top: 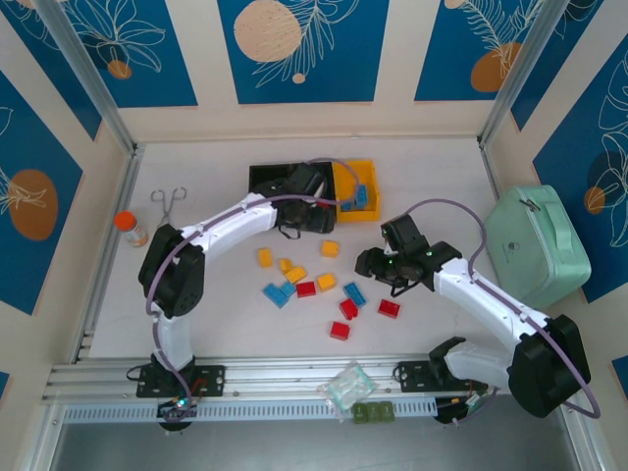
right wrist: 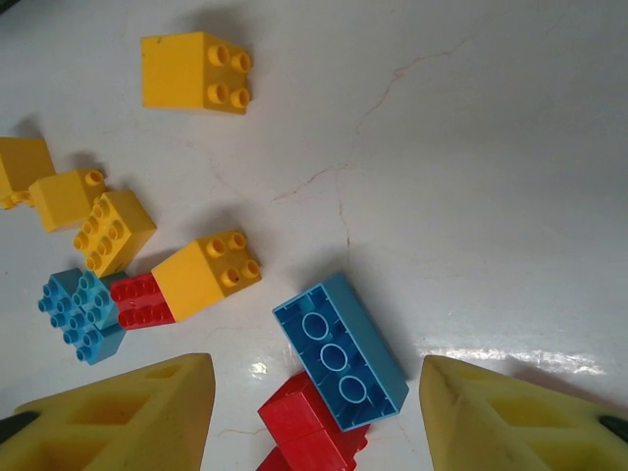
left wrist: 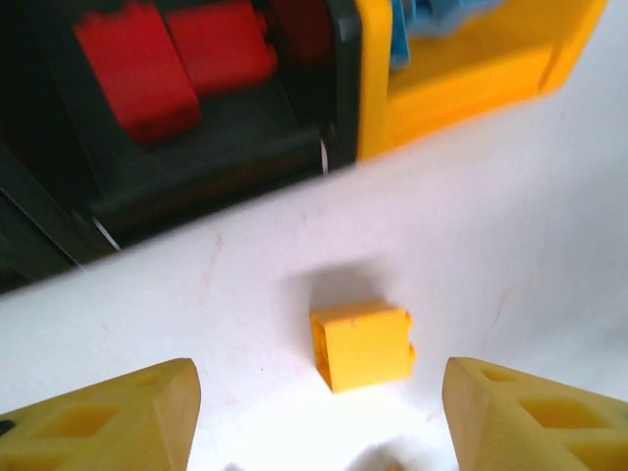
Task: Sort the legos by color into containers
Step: Place the lego in the container, then pick up the lego from the center of the table.
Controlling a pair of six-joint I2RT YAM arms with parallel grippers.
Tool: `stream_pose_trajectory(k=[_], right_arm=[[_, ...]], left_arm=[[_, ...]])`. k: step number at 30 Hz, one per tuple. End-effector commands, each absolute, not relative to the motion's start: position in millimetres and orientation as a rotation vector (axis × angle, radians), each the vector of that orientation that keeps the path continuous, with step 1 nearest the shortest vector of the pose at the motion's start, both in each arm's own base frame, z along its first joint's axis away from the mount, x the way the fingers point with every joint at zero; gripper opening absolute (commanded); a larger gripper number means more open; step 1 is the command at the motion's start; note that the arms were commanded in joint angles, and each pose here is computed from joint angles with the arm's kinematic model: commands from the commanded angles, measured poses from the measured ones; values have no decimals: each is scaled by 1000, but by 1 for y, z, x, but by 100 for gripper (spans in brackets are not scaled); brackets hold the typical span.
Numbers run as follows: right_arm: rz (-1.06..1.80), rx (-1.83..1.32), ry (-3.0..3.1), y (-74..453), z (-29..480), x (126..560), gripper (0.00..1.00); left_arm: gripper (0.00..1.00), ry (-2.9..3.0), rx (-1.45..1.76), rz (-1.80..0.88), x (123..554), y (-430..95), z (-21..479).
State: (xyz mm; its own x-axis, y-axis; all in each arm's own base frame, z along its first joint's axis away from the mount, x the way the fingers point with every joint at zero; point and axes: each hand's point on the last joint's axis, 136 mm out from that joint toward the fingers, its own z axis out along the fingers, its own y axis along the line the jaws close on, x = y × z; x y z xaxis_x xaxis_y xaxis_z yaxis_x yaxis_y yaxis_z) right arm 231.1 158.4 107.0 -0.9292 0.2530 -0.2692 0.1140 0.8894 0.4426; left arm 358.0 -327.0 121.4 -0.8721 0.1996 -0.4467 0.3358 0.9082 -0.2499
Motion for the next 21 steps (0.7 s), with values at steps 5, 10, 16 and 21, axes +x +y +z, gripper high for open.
stream_pose_trajectory(k=[5,10,16,21], right_arm=[[645,261,2675,141,119,223,62],[694,324,2662,132,114,215,63],[707,338,2664,131,109,210,63],[708,355,2673,130,103,209,63]], left_arm=[[73,2647,510,-491,329,-348,109],[77,2679,518,-431,328,-358,88],[77,2708,481,-308,338,-358,66],[75,2709,459,-266,348,-363,55]])
